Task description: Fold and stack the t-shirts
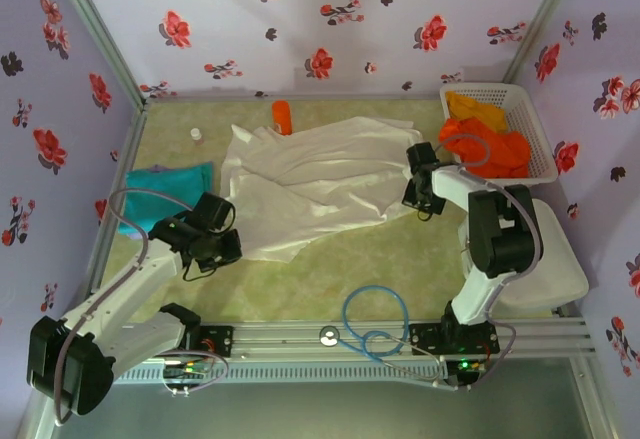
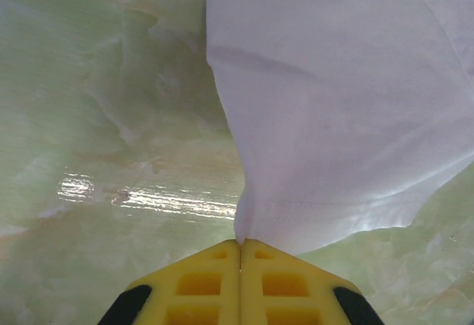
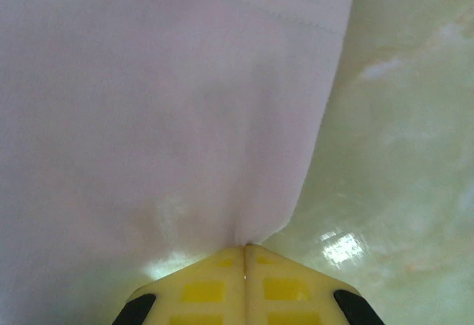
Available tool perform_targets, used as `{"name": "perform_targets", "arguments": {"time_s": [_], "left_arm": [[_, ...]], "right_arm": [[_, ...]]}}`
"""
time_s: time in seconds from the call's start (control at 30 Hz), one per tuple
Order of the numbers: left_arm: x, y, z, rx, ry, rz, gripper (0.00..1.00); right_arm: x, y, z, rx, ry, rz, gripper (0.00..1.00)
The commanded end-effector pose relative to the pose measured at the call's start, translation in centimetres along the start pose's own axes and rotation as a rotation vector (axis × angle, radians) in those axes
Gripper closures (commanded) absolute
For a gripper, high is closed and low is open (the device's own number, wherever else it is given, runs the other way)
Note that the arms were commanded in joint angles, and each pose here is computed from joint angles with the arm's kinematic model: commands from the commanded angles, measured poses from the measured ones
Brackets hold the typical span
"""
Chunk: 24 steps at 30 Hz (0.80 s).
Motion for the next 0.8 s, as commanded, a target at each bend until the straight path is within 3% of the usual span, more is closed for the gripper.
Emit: {"name": "perform_targets", "arguments": {"time_s": [0.0, 0.23, 0.37, 0.4, 0.47, 0.57, 0.67, 0.77], "left_arm": [[0.2, 0.2, -1.0, -0.016, 0.021, 0.009, 1.00], [0.0, 0.5, -1.5, -0.036, 0.008, -0.003, 1.00], [0.3, 0.3, -2.0, -0.027, 0.026, -0.002, 1.00], [0.3, 0.3, -2.0, -0.026, 0.031, -0.001, 1.00], [0.4, 0.3, -2.0, -0.029, 0.037, -0.001, 1.00], [0.5, 0.2, -1.7, -0.021, 0.044, -0.008, 1.00], [0.7, 0.0, -2.0, -0.019, 0.047, -0.014, 1.00], [1.1, -0.3, -2.5, -0.027, 0.050, -0.026, 1.00]], "right_arm": [[-0.9, -1.8, -1.5, 0.051, 0.002, 0.009, 1.00], [-1.3, -6.7, -3.3, 0.171, 0.116, 0.101, 1.00], [-2.1, -8.8, -5.3, 0.158, 0.191, 0.182, 1.00], [-2.1, -9.1, -5.7, 0.146, 0.209, 0.180, 0.96], [-2.6, -9.1, -6.6, 0.112, 0.193, 0.160, 0.71], [-3.6, -8.5, -7.3, 0.058, 0.077, 0.103, 0.49], [-4.2, -8.1, -7.3, 0.040, -0.022, 0.058, 0.35], [-4.7, -8.0, -6.3, 0.045, -0.048, 0.066, 0.34]]}}
Point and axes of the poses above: each hand's point on the last joint's axis, 136 mm out from that joint toward the fingers, its own z axis out along the fingers, its own x axis along the line the jaws close on, y = z × x, the point moved 10 cm from there along -z, back along the fingers, and after that the axes turned 8 degrees about -z, right-handed, at the moved point
